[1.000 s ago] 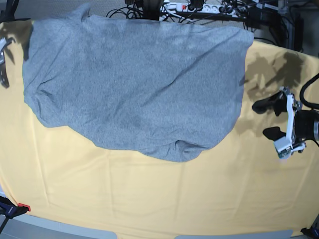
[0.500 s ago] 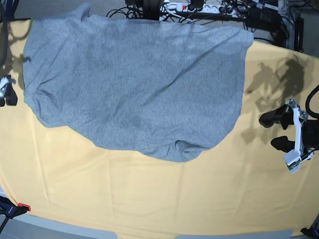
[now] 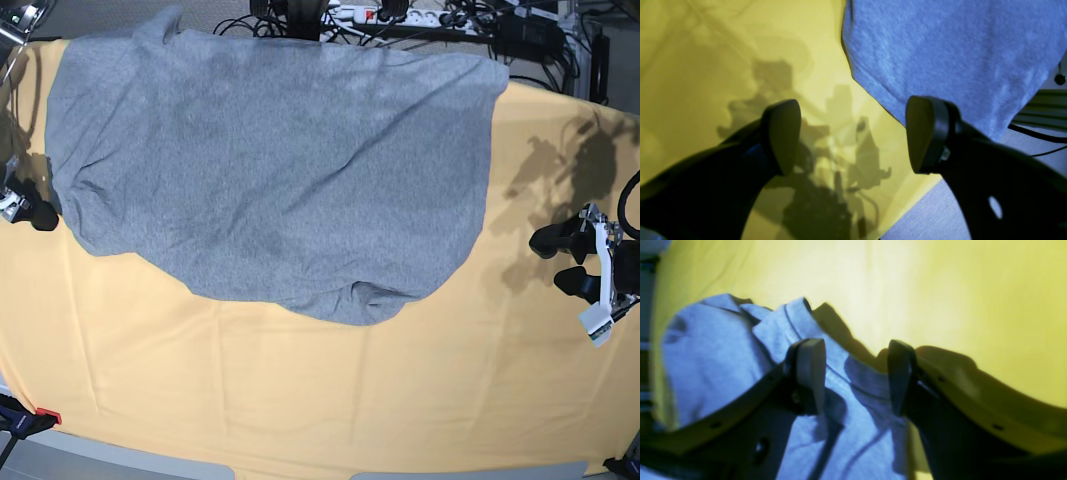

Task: Layout the t-shirt on the table in an organized manner, then fold the t-shirt properly
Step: 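Release the t-shirt and move both grippers back beside it, then grasp the t-shirt hem with the right gripper and pull it outward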

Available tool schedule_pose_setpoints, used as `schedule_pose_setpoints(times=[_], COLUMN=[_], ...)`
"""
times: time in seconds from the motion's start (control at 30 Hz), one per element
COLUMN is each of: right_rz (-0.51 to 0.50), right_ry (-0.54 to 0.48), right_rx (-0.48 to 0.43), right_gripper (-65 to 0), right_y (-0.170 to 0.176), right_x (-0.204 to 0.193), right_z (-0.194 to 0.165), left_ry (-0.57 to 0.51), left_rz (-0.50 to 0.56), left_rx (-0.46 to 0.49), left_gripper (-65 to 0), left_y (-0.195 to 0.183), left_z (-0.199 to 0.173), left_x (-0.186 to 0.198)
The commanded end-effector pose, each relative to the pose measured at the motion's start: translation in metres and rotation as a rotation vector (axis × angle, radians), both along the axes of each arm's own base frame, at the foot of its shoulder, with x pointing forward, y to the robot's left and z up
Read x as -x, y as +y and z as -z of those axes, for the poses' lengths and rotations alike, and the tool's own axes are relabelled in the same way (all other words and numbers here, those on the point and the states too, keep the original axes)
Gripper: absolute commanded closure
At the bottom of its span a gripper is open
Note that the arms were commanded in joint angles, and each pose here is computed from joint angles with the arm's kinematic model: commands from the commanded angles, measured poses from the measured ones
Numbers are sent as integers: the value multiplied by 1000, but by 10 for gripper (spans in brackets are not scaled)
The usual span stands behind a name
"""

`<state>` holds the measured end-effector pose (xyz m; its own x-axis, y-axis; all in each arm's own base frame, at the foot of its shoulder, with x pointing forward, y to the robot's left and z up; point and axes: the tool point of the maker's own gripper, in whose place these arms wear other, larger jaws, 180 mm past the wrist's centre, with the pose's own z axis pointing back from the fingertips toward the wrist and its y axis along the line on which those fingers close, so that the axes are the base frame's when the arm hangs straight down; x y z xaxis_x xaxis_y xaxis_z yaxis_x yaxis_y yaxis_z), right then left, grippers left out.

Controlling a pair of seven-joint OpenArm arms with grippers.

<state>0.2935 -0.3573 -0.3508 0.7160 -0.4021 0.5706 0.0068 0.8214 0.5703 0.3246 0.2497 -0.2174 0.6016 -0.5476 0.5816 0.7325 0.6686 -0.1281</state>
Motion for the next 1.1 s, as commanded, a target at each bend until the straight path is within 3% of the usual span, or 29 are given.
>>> schedule_pose_setpoints(times=[0.0, 0.23, 0.3, 0.43, 0.5, 0.63, 0.8, 0.93, 1.07], right_rz=[-8, -106, -120, -147, -190, -252, -210, -165, -141], right_ry=[-56, 6, 15, 7, 9, -44, -189, -238, -165], right_rx=[-1, -64, -63, -42, -36, -14, 113, 198, 267], right_gripper=[-317, -304, -239, -39, 0, 0, 0, 0, 0], right_y=[-4, 39, 42, 41, 45, 50, 29, 12, -2], right_x=[-12, -10, -10, -11, -9, -9, -17, -16, -11], right_z=[-18, 13, 15, 6, -2, -30, -79, -101, -88], left_ry=[-51, -54, -55, -54, -54, -55, -54, -54, -54], left_rz=[-6, -7, -7, -8, -8, -7, -8, -8, -8], left_rx=[10, 13, 14, 13, 13, 14, 13, 13, 13], left_gripper=[-494, -494, -494, -494, -494, -494, -494, -494, -494], left_y=[3, 2, 2, 2, 2, 2, 2, 2, 2], left_z=[-18, -18, -18, -18, -18, -18, -18, -18, -18], left_x=[-6, -7, -7, -7, -7, -7, -7, -7, -7])
